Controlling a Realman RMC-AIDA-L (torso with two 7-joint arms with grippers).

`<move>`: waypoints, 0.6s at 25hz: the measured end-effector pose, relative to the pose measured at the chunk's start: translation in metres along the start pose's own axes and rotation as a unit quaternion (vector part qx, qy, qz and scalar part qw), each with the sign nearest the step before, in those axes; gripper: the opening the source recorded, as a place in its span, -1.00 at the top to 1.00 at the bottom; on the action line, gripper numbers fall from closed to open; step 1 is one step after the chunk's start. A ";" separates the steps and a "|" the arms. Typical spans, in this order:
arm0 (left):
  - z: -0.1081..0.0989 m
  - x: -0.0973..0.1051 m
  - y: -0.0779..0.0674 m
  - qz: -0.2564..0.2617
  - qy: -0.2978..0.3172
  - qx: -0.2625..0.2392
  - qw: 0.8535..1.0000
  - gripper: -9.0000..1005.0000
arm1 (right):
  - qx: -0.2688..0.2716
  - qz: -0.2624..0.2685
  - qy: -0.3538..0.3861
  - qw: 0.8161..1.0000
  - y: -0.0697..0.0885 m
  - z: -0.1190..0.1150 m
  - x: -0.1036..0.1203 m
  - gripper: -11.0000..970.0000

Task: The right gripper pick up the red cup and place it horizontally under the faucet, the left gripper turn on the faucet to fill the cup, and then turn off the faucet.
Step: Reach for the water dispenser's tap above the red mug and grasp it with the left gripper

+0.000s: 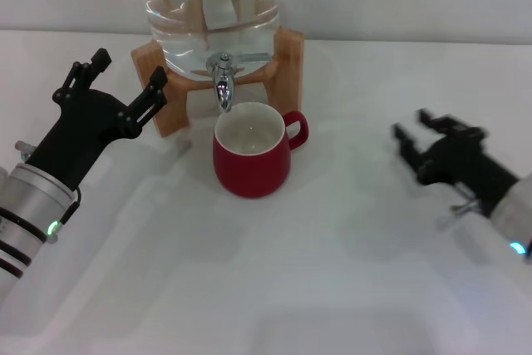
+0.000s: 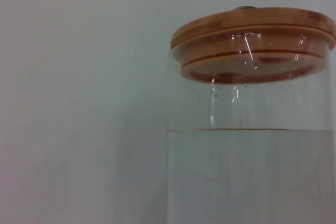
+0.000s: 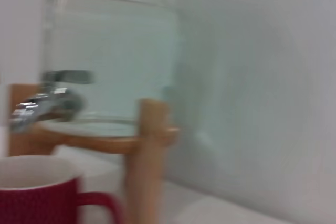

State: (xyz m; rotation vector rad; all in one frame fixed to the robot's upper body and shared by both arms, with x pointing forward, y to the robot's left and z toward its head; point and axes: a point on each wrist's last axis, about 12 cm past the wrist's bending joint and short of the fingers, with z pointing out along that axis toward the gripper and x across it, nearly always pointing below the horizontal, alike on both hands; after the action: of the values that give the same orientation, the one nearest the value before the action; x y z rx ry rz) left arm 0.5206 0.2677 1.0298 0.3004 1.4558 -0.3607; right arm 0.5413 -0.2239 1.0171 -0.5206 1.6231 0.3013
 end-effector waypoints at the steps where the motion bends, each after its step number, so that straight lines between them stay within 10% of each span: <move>1: 0.000 0.000 0.000 0.000 0.000 0.000 1.000 -0.78 | 0.016 0.001 -0.003 1.000 -0.007 -0.003 0.001 0.15; 15: -0.001 -0.001 0.003 -0.001 -0.004 -0.010 1.000 -0.77 | 0.220 0.027 -0.035 0.975 -0.077 -0.064 0.015 0.15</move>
State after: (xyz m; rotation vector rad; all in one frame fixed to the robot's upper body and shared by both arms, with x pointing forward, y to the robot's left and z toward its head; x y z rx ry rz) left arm 0.5211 0.2709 1.0307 0.2797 1.4517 -0.3485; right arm 0.5236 -0.3232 1.0183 -0.1259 1.5769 -0.0042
